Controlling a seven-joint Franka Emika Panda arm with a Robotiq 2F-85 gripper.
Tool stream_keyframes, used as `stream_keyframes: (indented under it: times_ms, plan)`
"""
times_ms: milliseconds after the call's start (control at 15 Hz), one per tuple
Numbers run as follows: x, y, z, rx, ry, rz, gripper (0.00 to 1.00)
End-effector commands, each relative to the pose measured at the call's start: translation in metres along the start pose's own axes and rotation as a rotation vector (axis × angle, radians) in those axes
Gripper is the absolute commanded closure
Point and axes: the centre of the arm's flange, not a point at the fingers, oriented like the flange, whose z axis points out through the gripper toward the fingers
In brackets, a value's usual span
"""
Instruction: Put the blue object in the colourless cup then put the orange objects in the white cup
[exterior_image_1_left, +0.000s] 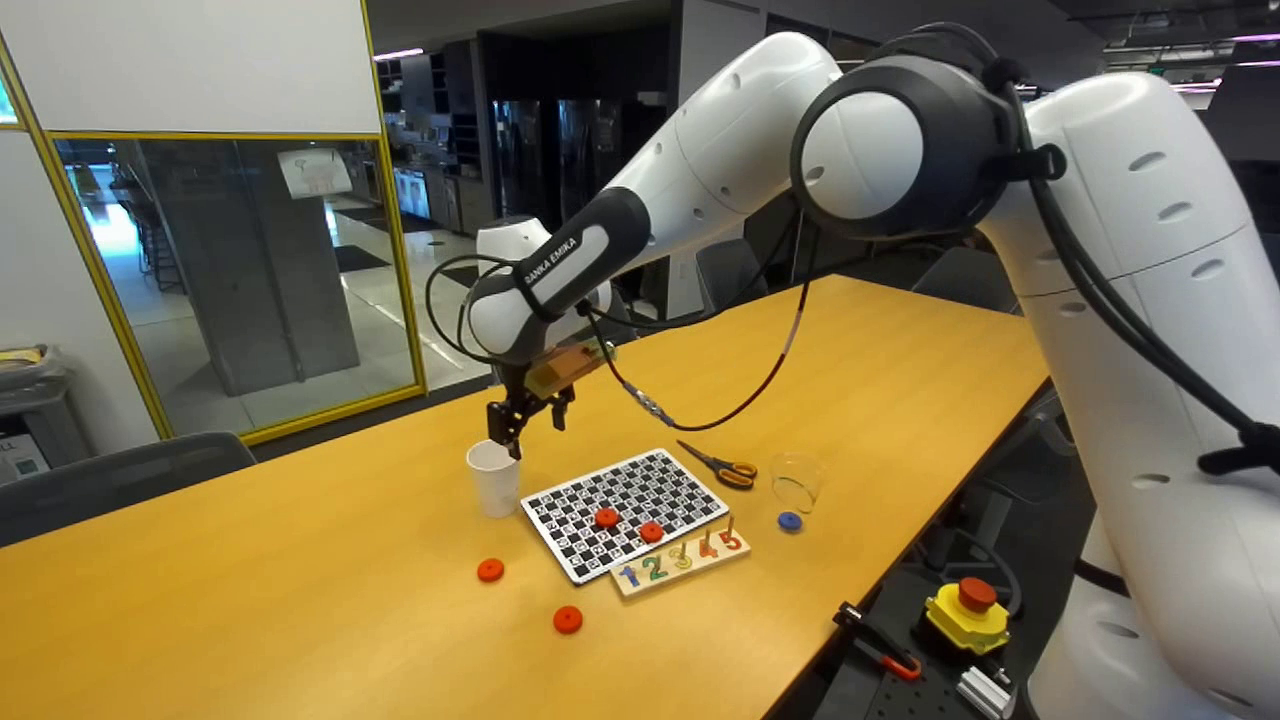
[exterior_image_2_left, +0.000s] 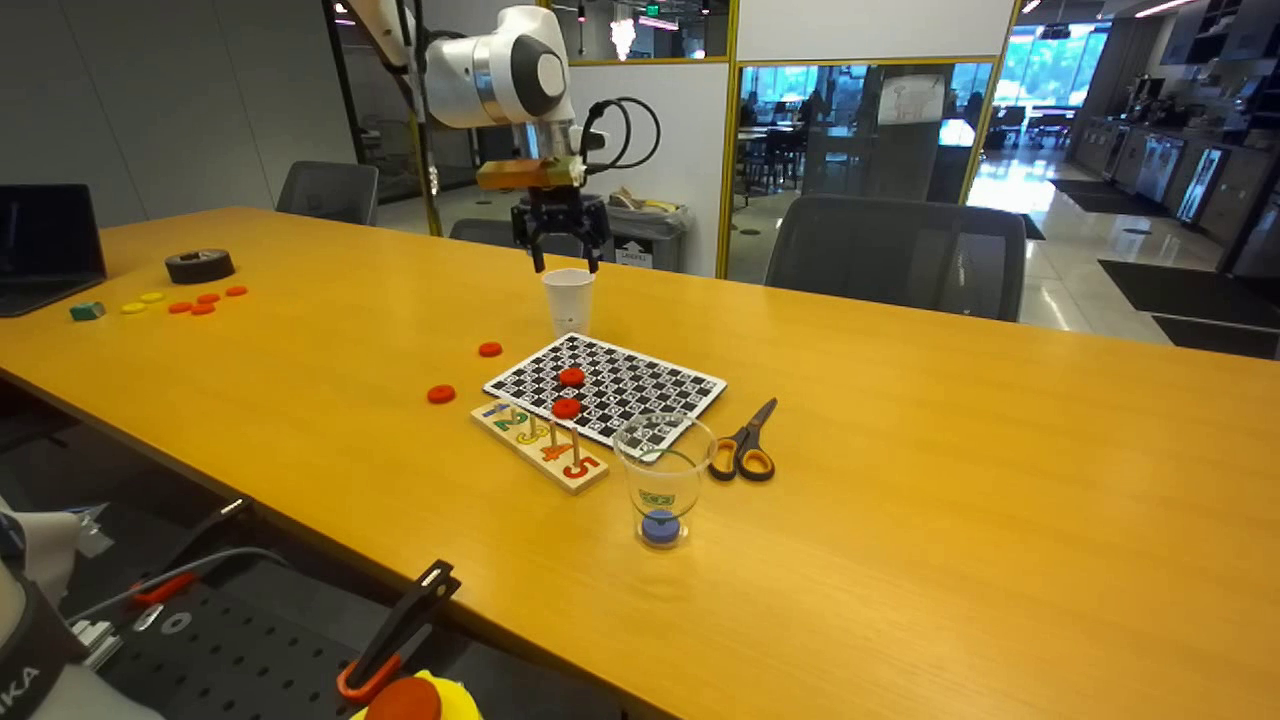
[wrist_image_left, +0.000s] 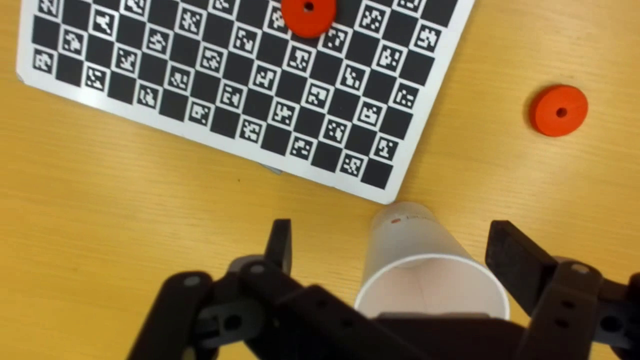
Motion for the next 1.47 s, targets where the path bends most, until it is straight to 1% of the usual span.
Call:
stream_keyframes:
  times_ms: [0, 333, 533, 667, 933, 1400]
  plan:
    - [-0.057, 0.025, 0.004, -0.004, 0.021, 0.043, 0.00]
    - [-0.082, 0.045, 0.065, 0.051, -0.014, 0.072, 0.00]
    - [-0.095, 0.044, 0.096, 0.054, -0.019, 0.108, 0.00]
    - [-0.102, 0.043, 0.109, 0.058, -0.018, 0.113, 0.00]
    - [-0.109, 0.038, 0.120, 0.067, 0.005, 0.119, 0.00]
    - [-0.112, 0.034, 0.122, 0.073, 0.038, 0.131, 0.00]
